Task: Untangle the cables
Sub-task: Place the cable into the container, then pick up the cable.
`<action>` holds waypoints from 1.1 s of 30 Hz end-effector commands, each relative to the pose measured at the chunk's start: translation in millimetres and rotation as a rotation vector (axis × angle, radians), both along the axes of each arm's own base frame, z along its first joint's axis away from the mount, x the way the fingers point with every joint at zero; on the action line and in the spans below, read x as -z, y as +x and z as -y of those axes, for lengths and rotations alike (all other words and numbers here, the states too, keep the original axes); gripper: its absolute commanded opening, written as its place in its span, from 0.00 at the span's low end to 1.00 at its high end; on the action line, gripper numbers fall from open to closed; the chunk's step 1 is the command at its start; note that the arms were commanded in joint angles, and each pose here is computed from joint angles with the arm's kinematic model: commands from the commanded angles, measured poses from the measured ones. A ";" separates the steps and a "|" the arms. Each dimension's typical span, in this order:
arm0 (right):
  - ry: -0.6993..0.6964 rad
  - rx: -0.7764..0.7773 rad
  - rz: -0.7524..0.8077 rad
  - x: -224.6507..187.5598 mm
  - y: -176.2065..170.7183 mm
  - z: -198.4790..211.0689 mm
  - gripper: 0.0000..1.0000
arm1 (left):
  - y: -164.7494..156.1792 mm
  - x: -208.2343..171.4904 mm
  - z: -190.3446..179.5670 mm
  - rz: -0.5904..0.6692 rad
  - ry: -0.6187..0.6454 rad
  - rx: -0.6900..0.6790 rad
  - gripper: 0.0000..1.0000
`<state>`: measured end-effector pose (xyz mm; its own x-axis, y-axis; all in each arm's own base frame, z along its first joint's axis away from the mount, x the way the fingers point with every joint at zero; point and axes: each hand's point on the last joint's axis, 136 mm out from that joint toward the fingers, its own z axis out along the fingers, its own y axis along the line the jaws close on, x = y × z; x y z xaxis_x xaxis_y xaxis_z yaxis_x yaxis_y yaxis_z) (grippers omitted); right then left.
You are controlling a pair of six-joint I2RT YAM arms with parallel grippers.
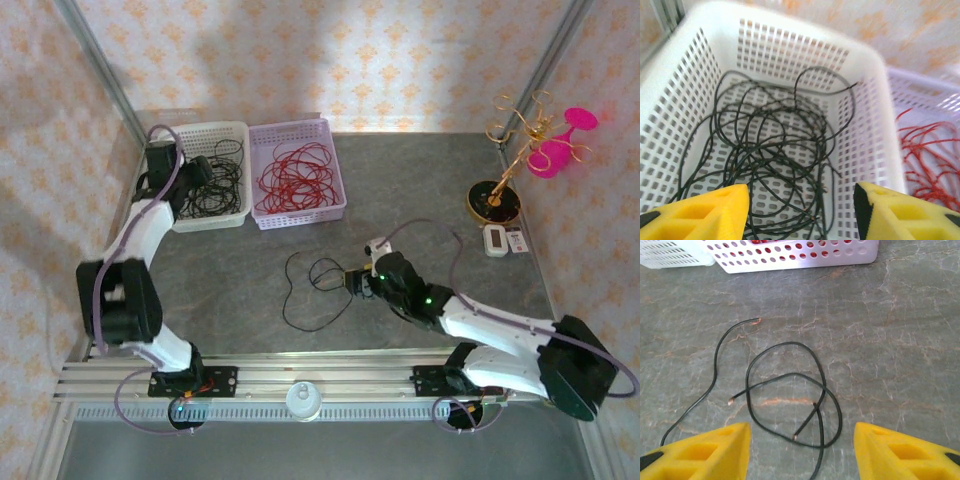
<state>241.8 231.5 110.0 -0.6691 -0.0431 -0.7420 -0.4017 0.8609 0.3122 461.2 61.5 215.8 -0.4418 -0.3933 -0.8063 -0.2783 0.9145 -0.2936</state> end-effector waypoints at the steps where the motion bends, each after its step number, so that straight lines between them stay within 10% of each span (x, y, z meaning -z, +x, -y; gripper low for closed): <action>1: -0.073 0.019 -0.048 -0.5 9.6 -3.2 0.56 | -22.8 -25.6 25.8 0.102 -0.029 0.046 0.61; 8: -0.198 -0.059 -0.114 9.6 1.4 -2.5 0.55 | -107.7 -2.5 128.2 0.098 -0.116 0.254 0.60; 16: -0.135 -0.117 -0.258 16.1 -40.5 -31.2 0.51 | -194.9 49.3 163.1 0.057 -0.271 0.327 0.57; 22: 0.035 0.209 -0.477 41.4 -62.8 3.6 0.51 | -210.9 73.4 167.1 -0.006 -0.301 0.343 0.57; 33: -0.036 0.227 -0.462 52.5 -44.5 -9.9 0.48 | -208.9 78.5 171.0 -0.026 -0.284 0.364 0.57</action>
